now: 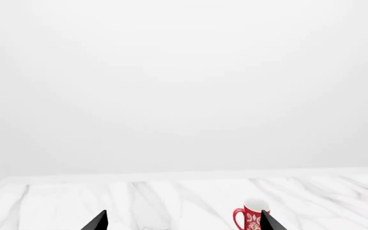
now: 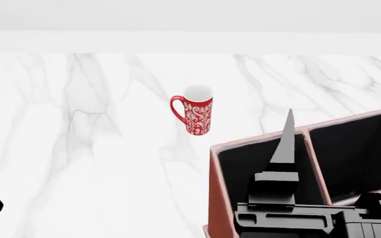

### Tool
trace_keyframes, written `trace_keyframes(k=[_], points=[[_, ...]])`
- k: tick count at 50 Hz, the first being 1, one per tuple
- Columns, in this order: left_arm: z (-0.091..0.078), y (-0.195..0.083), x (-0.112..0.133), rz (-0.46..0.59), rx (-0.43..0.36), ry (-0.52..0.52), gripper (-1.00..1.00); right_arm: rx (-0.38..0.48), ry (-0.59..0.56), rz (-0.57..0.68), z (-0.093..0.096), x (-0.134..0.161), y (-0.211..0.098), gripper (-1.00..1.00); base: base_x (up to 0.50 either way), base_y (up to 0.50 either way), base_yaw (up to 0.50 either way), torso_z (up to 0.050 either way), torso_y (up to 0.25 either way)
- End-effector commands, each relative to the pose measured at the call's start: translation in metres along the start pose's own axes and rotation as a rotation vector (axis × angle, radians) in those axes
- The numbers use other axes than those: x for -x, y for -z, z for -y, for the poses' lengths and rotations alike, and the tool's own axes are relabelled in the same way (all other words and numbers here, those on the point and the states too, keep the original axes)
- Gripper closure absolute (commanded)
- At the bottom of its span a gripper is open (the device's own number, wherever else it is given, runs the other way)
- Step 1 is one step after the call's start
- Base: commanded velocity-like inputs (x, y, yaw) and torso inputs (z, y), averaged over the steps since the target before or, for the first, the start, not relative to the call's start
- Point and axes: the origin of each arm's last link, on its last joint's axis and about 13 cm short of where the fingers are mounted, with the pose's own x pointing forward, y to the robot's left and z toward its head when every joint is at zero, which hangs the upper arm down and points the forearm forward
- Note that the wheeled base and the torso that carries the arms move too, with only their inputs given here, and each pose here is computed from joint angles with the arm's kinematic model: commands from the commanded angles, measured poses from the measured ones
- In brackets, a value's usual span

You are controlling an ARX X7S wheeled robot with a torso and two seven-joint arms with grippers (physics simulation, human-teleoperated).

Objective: Pick up the book and place it in the left compartment of the caddy.

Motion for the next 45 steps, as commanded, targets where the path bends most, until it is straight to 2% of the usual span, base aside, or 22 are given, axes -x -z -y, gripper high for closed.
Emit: trace_keyframes(k=[1, 9, 11, 14, 15, 17, 21, 24, 30, 36, 39, 40, 43, 45], points=[[-0.001, -0.001, -0.001, -0.002, 0.003, -0.006, -1.0, 0.038, 0.068, -0.05, -0.001, -0.003, -0.007, -1.0, 0.0, 0.0, 0.0, 0.0, 0.0], [-0.006, -0.003, -0.002, 0.0, 0.008, -0.02, -1.0, 0.027, 0.07, -0.1, 0.005, -0.004, -0.012, -1.0, 0.0, 0.0, 0.0, 0.0, 0.0], [-0.006, -0.004, -0.002, 0.002, 0.007, -0.021, -1.0, 0.019, 0.042, -0.13, 0.006, -0.004, -0.012, -1.0, 0.0, 0.0, 0.0, 0.0, 0.0], [-0.007, -0.005, -0.002, 0.007, 0.003, -0.017, -1.0, 0.069, 0.111, -0.152, 0.01, -0.009, -0.011, -1.0, 0.0, 0.0, 0.0, 0.0, 0.0], [-0.007, -0.005, -0.002, 0.01, 0.002, -0.015, -1.0, 0.112, 0.127, -0.154, 0.011, -0.013, -0.011, -1.0, 0.0, 0.0, 0.0, 0.0, 0.0], [-0.008, -0.005, -0.002, 0.012, 0.001, -0.014, -1.0, 0.143, 0.105, -0.154, 0.012, -0.014, -0.013, -1.0, 0.0, 0.0, 0.0, 0.0, 0.0], [-0.009, -0.007, -0.002, 0.016, 0.001, -0.015, -1.0, 0.13, 0.077, -0.155, 0.012, -0.018, -0.02, -1.0, 0.0, 0.0, 0.0, 0.0, 0.0], [-0.01, -0.008, -0.002, 0.02, 0.001, -0.016, -1.0, 0.156, 0.026, -0.149, 0.01, -0.022, -0.025, -1.0, 0.0, 0.0, 0.0, 0.0, 0.0], [-0.014, -0.011, -0.001, 0.033, -0.002, -0.009, -1.0, 0.083, -0.107, -0.158, 0.01, -0.033, -0.037, -1.0, 0.0, 0.0, 0.0, 0.0, 0.0], [-0.017, -0.011, -0.003, 0.037, -0.007, -0.012, -1.0, 0.088, -0.157, -0.174, 0.012, -0.041, -0.045, -1.0, 0.0, 0.0, 0.0, 0.0, 0.0], [-0.018, -0.01, -0.004, 0.037, -0.01, -0.015, -1.0, 0.115, -0.184, -0.181, 0.012, -0.042, -0.049, -1.0, 0.0, 0.0, 0.0, 0.0, 0.0], [-0.019, -0.011, -0.005, 0.038, -0.009, -0.019, -1.0, 0.108, -0.226, -0.183, 0.013, -0.043, -0.052, -1.0, 0.0, 0.0, 0.0, 0.0, 0.0], [-0.021, -0.012, -0.006, 0.04, -0.005, -0.026, -1.0, 0.134, -0.274, -0.101, 0.013, -0.047, -0.056, -1.0, 0.0, 0.0, 0.0, 0.0, 0.0], [-0.023, -0.013, -0.007, 0.042, -0.002, -0.036, -1.0, 0.177, -0.258, -0.107, 0.012, -0.053, -0.061, -1.0, 0.0, 0.0, 0.0, 0.0, 0.0]])
